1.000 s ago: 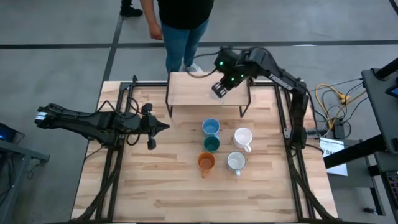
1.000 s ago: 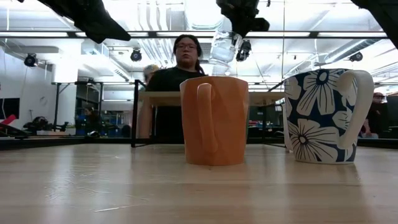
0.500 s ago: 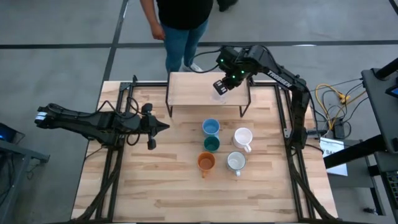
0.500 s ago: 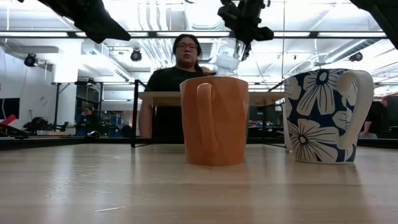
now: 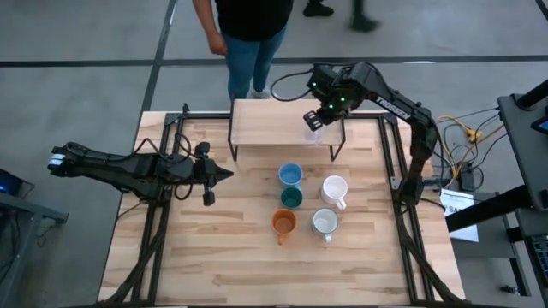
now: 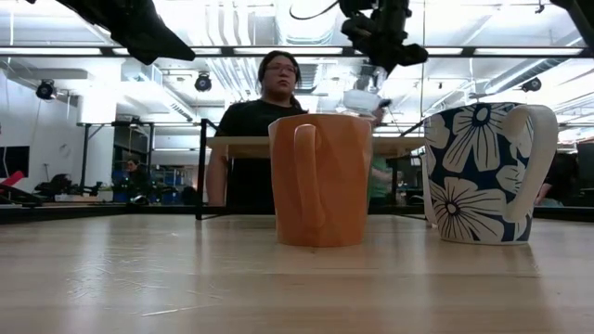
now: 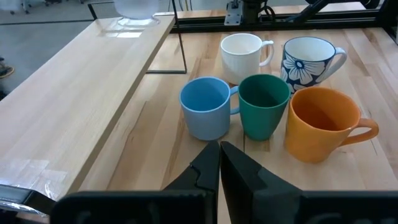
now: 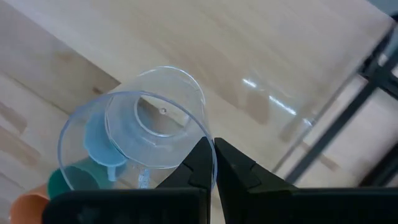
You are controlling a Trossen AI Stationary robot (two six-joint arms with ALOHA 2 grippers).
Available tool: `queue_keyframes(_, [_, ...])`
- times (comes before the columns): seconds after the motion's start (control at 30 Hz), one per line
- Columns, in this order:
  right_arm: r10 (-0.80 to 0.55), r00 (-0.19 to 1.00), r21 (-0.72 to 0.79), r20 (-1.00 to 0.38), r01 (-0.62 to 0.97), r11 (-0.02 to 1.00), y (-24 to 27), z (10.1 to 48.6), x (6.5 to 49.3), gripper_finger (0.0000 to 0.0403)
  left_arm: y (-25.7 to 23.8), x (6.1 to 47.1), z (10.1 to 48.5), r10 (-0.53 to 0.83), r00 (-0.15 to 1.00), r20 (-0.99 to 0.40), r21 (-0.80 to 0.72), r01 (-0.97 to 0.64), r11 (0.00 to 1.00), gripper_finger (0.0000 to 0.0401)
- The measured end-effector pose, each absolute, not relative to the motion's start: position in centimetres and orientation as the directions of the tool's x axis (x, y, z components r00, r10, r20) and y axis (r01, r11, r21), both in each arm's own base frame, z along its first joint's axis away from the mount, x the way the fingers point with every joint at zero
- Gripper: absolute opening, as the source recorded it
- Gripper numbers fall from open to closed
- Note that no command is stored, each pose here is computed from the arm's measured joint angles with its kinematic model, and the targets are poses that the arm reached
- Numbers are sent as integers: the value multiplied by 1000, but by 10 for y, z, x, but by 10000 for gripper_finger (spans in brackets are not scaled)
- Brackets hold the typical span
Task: Stack small to large cups/mugs on shelf
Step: Put the transparent mug on the shelf
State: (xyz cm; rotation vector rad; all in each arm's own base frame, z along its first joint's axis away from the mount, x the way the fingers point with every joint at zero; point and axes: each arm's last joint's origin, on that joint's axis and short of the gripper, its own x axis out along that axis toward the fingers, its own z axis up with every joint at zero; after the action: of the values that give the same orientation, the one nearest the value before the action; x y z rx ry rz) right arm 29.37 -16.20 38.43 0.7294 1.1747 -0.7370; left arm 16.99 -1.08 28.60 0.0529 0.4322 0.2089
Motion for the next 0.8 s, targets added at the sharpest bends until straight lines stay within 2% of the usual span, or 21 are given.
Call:
queue_keyframes(0.37, [-105, 129, 59, -986, 860, 506, -159, 369, 264, 8, -11, 170, 286, 212, 887, -410, 95, -190, 977, 0])
queue_keyframes(0.8, [-126, 66, -7, -990, 861, 508, -161, 359, 256, 8, -11, 170, 286, 215, 887, -409, 96, -192, 977, 0])
